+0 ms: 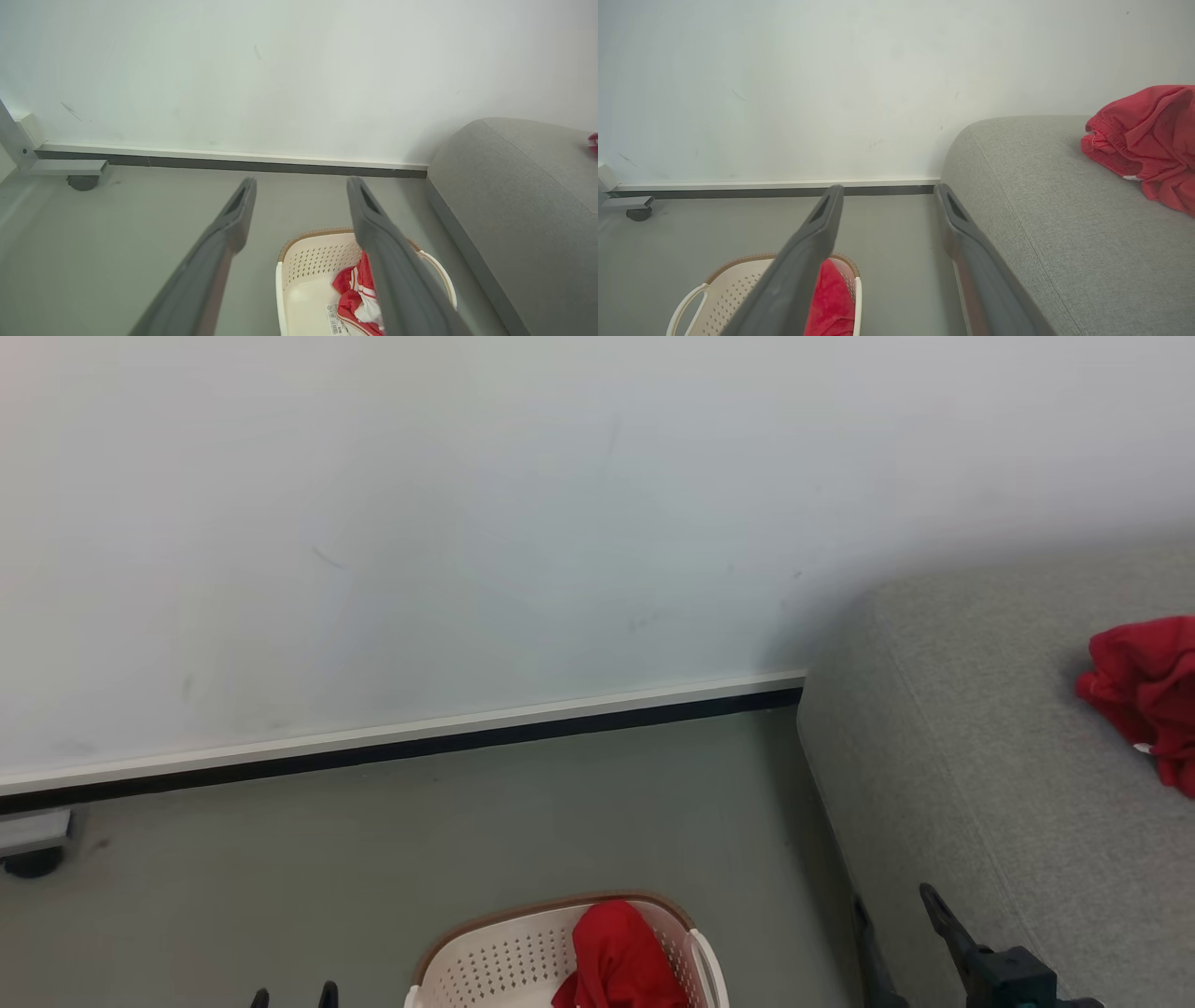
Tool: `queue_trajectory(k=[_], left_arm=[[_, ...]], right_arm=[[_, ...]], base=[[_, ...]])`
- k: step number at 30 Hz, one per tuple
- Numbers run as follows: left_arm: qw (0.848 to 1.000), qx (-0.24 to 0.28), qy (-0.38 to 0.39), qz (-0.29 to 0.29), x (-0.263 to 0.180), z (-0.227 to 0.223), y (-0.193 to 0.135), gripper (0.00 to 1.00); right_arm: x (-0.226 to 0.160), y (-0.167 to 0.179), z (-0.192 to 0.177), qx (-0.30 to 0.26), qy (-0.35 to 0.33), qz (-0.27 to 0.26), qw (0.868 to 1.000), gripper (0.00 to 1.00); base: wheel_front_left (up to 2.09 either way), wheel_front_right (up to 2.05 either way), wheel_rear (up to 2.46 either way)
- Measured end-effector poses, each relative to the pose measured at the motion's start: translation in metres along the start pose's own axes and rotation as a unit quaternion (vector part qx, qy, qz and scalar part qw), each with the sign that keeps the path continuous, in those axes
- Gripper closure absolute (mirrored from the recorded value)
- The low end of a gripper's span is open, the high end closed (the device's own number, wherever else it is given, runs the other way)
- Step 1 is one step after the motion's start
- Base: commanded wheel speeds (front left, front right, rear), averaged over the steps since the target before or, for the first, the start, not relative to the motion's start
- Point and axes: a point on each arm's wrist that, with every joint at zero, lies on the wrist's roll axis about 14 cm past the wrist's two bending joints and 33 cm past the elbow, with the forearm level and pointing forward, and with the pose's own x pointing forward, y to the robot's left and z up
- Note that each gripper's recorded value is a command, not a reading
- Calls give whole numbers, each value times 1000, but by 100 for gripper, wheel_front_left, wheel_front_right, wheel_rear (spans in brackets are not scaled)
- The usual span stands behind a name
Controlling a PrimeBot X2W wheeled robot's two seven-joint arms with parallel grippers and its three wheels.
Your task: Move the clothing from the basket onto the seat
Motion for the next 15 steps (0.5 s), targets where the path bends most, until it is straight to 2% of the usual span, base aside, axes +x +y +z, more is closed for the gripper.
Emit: queue_trajectory(k=[7, 15], left_arm=[[998, -6, 36, -42, 10, -24, -24, 0], [991, -24, 88, -102, 53, -60, -69, 0]], right_arm=[[-4, -2, 1, 0, 1, -7, 1000, 0], [8, -2, 0, -2, 4, -2, 1000, 0]], base=[[0, 0, 0], [0, 0, 0]])
